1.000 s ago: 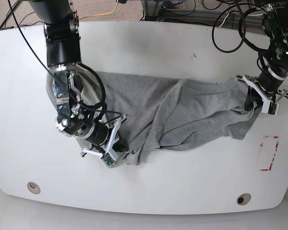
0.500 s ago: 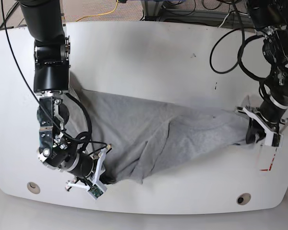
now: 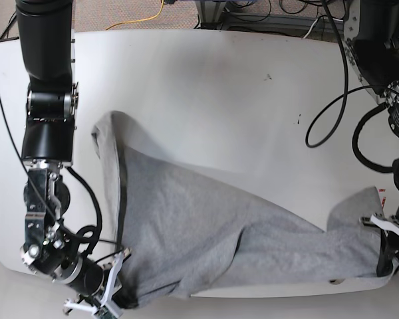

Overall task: Layout the t-shirt on the table in an organized manner, then fold the t-shirt properly
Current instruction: 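Lift the grey t-shirt high with both grippers, shaking it out, then lower the t-shirt flat onto the table with both grippers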

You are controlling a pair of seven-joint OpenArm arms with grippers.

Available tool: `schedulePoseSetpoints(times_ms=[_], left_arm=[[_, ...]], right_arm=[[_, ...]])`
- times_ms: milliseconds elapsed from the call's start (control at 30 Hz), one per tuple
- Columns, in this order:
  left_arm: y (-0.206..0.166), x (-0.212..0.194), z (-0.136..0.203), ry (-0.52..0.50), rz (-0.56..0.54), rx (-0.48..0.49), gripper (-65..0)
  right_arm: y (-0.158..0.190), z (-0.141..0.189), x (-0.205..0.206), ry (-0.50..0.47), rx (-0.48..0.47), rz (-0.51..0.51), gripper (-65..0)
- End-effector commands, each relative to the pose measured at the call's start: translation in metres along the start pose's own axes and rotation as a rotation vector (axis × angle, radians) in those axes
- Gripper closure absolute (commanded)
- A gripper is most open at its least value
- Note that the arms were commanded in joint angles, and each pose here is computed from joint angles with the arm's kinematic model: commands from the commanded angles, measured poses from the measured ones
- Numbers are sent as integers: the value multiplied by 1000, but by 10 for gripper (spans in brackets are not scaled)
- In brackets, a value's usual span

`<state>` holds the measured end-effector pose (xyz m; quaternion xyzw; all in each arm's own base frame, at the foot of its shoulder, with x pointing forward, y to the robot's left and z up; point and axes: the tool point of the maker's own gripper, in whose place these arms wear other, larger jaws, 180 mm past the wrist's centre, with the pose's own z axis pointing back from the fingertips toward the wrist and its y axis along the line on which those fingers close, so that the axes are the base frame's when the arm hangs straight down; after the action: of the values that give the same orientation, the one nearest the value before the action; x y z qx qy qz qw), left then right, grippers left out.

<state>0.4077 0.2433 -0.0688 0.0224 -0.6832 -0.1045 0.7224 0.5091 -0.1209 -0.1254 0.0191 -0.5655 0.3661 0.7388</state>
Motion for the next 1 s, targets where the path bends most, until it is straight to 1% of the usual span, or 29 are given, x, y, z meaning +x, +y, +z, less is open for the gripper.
schedulePoseSetpoints(times_ms=[0, 167, 200, 267, 300, 433, 533, 633, 733, 900, 967], left_arm=[[16, 62, 2, -143, -11, 46, 0], [29, 119, 8, -240, -14, 79, 0], [33, 141, 13, -282, -17, 89, 0], [37, 162, 18, -326, -20, 100, 0], [40, 179, 24, -368, -24, 109, 0], [44, 214, 31, -440, -28, 111, 0], [43, 240, 36, -485, -44, 104, 0], [48, 255, 38, -511, -33, 105, 0], [51, 261, 37, -516, -23, 102, 0], [52, 259, 35, -507, -21, 99, 0], [50, 245, 27, -471, -17, 92, 0]], right_arm=[[-49, 17, 57, -104, -90, 27, 0], [-90, 33, 105, -160, -152, 38, 0], [-106, 41, 115, -169, -178, 38, 0], [-118, 50, 132, -189, -201, 45, 0], [-125, 57, 144, -207, -216, 52, 0], [-139, 73, 171, -243, -249, 70, 0], [-147, 84, 183, -241, -272, 81, 0], [-149, 90, 186, -227, -281, 92, 0], [-153, 100, 184, -207, -308, 114, 0], [-135, 96, 156, -154, -310, 152, 0], [-129, 95, 136, -121, -313, 162, 0]])
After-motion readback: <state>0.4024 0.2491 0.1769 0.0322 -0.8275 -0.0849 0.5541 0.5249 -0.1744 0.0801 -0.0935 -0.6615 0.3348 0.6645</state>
